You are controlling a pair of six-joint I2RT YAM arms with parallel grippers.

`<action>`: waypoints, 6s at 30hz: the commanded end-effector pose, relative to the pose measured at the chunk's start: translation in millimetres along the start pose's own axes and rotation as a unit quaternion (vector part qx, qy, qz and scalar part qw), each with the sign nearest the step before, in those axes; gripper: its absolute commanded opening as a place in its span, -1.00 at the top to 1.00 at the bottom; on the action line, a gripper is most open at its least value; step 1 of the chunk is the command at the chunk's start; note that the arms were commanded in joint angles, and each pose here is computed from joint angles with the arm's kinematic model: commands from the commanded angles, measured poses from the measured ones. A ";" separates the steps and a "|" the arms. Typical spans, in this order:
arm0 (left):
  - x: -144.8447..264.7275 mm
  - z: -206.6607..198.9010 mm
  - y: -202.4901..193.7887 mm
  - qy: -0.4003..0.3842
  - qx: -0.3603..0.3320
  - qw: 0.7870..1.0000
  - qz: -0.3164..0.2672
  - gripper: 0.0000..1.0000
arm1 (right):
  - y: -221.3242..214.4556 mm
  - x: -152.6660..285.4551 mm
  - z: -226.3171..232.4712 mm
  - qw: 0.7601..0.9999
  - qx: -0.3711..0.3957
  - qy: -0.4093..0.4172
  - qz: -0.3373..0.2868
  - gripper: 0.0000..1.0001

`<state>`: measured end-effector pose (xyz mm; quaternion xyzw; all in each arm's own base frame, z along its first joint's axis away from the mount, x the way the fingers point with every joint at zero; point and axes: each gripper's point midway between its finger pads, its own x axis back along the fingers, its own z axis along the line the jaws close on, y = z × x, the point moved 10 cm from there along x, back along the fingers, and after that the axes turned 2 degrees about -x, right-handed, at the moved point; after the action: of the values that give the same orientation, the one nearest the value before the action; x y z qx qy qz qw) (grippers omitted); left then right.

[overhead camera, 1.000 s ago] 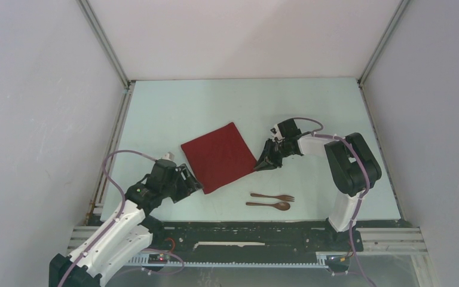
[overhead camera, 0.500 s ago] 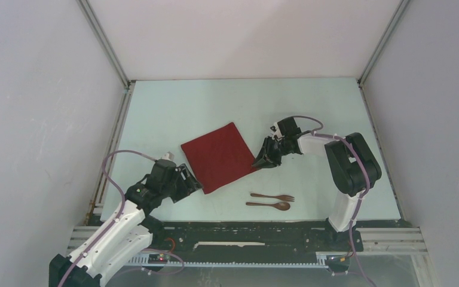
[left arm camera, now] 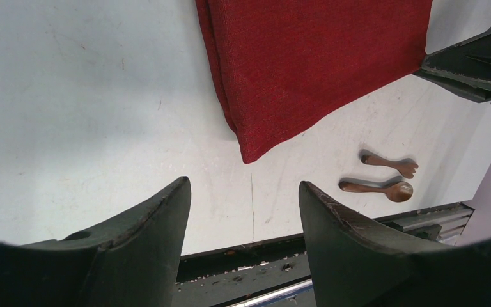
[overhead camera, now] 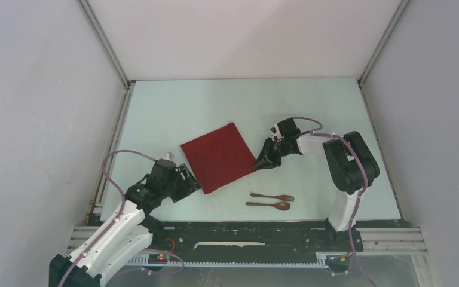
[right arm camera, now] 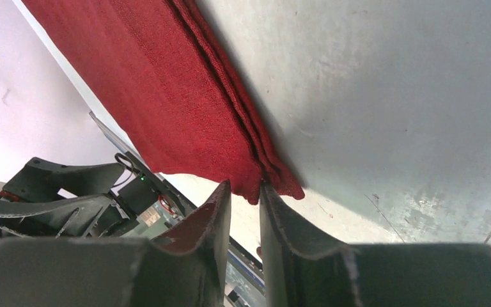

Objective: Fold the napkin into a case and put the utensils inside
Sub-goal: Rotate the square-folded napkin at the center of the board, then smooth out the square-folded napkin at the center of the board.

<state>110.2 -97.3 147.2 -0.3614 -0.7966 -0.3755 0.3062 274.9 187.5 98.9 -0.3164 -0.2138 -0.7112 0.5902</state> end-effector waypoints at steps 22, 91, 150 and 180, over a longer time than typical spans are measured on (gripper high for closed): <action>3.9 3.2 54.8 -0.069 0.092 0.992 -0.051 -0.51 | 18.0 -80.7 106.3 0.965 0.247 0.093 0.015 1.00; 20.5 17.8 57.1 -0.033 0.091 0.989 -0.110 -0.49 | 46.4 -198.3 201.4 0.935 0.294 0.190 0.051 0.46; -126.9 29.5 210.3 0.068 0.148 0.987 -0.012 1.00 | 161.2 -112.7 119.9 0.956 0.164 0.245 -0.008 -0.01; -143.8 18.2 194.4 0.034 0.163 0.983 0.074 1.00 | -53.6 -87.5 168.4 0.921 0.238 0.266 0.153 -0.60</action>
<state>338.1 -44.6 102.8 -0.3486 -0.8158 -0.2405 0.3938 287.9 364.4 142.0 -0.0292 -0.1584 -0.6205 0.7675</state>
